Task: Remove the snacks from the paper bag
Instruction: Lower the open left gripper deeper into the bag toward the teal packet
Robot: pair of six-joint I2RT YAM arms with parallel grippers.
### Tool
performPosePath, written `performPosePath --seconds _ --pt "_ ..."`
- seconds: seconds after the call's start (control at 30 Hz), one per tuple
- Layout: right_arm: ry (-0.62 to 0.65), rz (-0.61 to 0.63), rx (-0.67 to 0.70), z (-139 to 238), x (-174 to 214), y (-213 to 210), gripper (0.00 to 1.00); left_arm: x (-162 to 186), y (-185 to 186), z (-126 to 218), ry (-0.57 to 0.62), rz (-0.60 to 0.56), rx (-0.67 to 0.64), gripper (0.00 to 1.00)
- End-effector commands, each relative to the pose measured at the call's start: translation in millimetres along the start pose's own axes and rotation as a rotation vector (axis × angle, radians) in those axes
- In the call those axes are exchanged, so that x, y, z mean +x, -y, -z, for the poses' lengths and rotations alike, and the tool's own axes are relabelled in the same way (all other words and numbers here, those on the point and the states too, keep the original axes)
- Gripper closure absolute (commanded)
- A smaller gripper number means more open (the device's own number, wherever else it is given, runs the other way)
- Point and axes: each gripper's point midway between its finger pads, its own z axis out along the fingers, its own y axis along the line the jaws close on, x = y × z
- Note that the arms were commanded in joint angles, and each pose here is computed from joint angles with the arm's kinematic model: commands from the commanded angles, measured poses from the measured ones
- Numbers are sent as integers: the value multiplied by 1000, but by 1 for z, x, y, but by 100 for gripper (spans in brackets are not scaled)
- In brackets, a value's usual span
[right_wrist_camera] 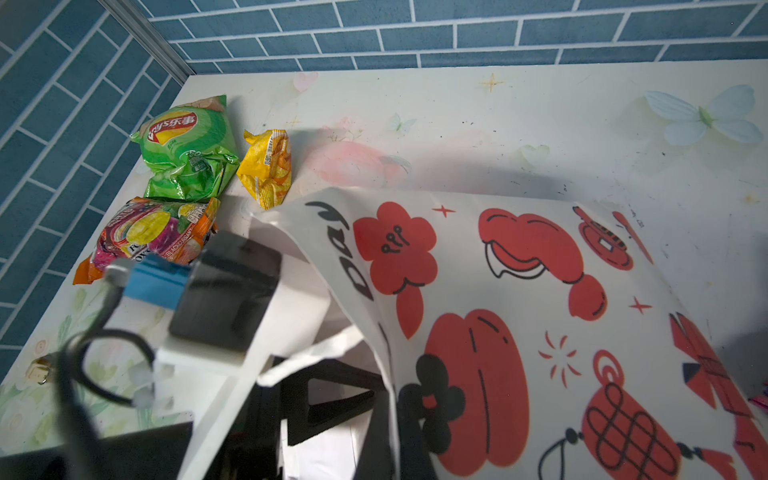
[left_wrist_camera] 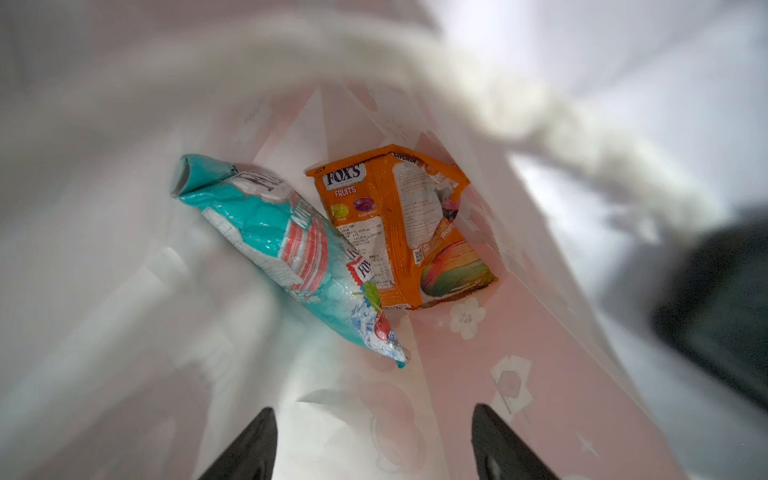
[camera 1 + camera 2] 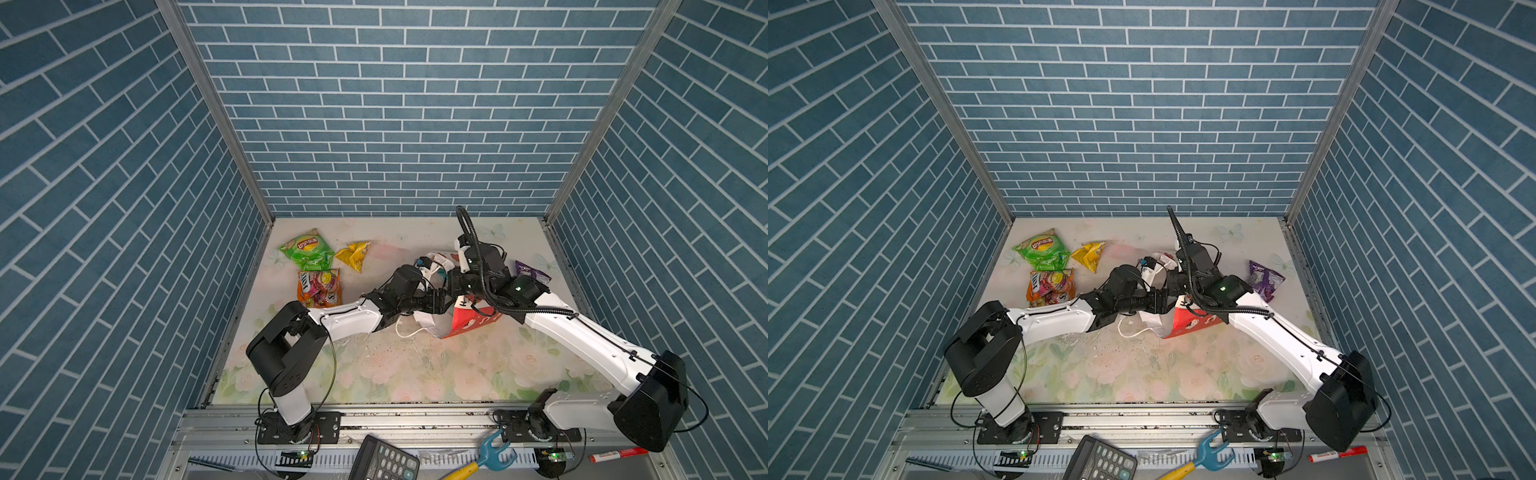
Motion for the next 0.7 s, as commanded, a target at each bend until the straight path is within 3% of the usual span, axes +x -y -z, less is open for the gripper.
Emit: performPosePath --seconds 0.0,0.27,0.67 --pt "42 -52 14 9 -17 0 100 -4 10 14 40 -68 2 25" --pt "38 -62 36 9 -15 4 100 -4 12 32 89 -135 4 28" --pt "47 -67 23 9 -21 0 100 15 23 21 57 -221 77 34"
